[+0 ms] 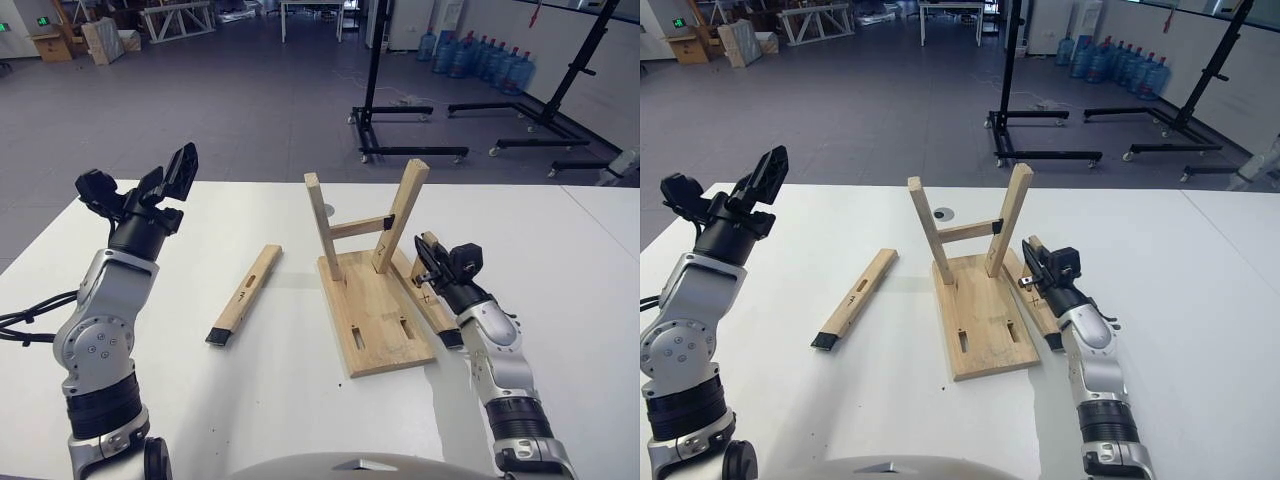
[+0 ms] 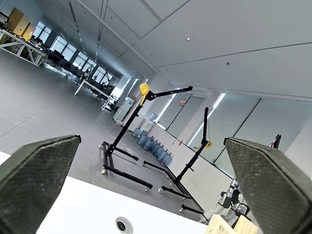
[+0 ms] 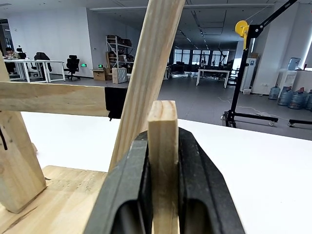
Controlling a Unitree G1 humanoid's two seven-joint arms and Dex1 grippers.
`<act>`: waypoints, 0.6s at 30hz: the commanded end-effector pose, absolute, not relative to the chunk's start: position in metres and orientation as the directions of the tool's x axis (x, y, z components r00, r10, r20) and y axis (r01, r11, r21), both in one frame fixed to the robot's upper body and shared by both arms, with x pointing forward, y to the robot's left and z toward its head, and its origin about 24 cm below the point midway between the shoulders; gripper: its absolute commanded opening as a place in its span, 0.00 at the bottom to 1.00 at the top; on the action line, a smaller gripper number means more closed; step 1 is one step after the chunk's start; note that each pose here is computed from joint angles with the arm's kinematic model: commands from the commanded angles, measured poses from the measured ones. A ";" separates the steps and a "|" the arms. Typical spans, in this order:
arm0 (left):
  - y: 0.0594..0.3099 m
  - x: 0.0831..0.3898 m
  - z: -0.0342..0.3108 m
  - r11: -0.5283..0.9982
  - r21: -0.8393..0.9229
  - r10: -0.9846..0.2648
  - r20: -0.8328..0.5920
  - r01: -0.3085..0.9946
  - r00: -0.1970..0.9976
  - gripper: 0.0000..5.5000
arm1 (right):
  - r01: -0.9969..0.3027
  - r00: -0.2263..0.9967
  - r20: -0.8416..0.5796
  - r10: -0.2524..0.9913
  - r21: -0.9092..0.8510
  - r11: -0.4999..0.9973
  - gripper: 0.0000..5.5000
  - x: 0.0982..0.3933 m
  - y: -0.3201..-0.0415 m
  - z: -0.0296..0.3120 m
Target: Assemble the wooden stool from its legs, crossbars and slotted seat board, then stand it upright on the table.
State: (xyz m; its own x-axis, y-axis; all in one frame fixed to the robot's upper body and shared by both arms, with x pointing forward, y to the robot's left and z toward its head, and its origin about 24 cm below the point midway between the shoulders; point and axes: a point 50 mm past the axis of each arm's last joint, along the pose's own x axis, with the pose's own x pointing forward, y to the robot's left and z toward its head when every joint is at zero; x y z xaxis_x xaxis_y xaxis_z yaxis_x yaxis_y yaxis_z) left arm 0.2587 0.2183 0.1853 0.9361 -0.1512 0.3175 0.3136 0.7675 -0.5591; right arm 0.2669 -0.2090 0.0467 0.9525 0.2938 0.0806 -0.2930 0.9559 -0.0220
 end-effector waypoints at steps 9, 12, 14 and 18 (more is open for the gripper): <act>0.217 0.261 0.184 0.776 -0.548 -0.159 0.309 0.313 0.937 0.98 | -0.277 0.951 -0.102 0.293 0.143 0.950 0.29 0.260 -0.214 0.023; 0.217 0.261 0.185 0.777 -0.546 -0.161 0.310 0.315 0.937 0.98 | -0.277 0.957 -0.057 0.286 0.132 0.952 0.38 0.267 -0.215 0.039; 0.217 0.262 0.185 0.778 -0.543 -0.165 0.311 0.317 0.936 0.98 | -0.287 0.956 -0.026 0.291 0.114 0.951 0.46 0.270 -0.218 0.053; 0.217 0.263 0.187 0.784 -0.531 -0.173 0.311 0.322 0.934 0.98 | -0.370 0.928 0.076 0.364 0.113 0.922 0.53 0.275 -0.225 0.100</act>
State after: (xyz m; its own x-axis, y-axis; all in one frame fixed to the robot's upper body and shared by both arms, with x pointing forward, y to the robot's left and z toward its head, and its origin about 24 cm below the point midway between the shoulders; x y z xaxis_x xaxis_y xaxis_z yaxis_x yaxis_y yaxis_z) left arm 0.2607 0.2171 0.1837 0.9362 -0.1616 0.3122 0.3167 0.7730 -0.5497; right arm 0.2704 -0.2205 0.0689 0.9489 0.3155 0.0078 -0.3142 0.9421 0.1171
